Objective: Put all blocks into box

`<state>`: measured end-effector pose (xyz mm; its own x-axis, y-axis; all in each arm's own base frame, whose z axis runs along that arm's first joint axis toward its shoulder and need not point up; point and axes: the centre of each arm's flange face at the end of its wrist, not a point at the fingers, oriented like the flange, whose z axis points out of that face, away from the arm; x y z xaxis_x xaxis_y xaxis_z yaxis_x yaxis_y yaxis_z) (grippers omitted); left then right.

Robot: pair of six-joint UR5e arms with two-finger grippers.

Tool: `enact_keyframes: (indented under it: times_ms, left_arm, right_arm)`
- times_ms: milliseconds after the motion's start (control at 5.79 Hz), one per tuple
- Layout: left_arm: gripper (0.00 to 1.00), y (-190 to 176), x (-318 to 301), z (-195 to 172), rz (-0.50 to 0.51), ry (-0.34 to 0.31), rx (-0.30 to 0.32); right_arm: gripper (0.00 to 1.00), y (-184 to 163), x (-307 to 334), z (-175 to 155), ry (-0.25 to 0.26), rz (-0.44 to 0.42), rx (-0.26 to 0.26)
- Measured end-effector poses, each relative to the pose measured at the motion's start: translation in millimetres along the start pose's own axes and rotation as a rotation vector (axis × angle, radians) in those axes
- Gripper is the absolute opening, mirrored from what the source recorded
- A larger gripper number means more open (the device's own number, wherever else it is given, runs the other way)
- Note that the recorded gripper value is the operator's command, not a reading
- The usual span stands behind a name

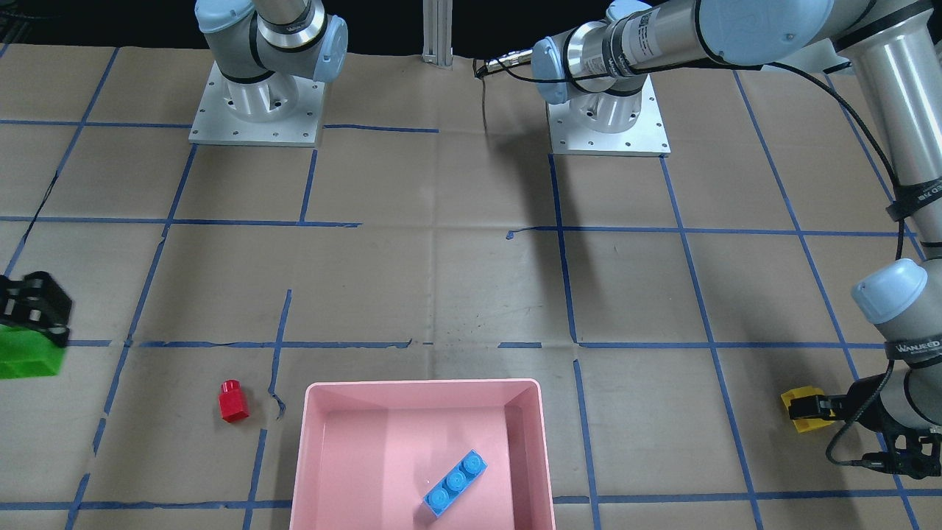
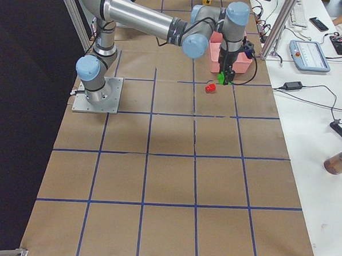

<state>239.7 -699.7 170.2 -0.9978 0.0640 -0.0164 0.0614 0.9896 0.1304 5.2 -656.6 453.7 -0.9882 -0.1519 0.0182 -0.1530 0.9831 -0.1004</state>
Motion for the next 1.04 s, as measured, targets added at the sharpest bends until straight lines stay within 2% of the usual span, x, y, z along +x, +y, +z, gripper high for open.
enact_keyframes:
  times_ms: [173,345,518,691,864,1036]
  left_arm:
    - [0.31,1,0,1,-0.001,-0.001,-0.001]
    - [0.08,1,1,0,0.001,-0.002,0.0]
    - [0.0,1,4,-4,0.005,-0.001,0.002]
    - [0.0,-1,7,-14,0.016,-0.003,0.013]
    - [0.0,-5,22,-34,0.037,0.003,0.037]
    - [0.0,-13,62,-72,0.08,0.016,0.073]
  right_arm:
    - [0.44,-28,-71,2,-0.021,0.027,0.01]
    - [0.44,-56,-136,21,-0.038,0.063,0.008]
    - [0.47,-82,-195,56,-0.049,0.085,-0.002]
    - [0.98,-100,-238,104,-0.054,0.094,-0.016]
    - [1.0,-110,-256,145,-0.055,0.097,-0.032]
    - [1.0,-112,-261,166,-0.053,0.094,-0.045]
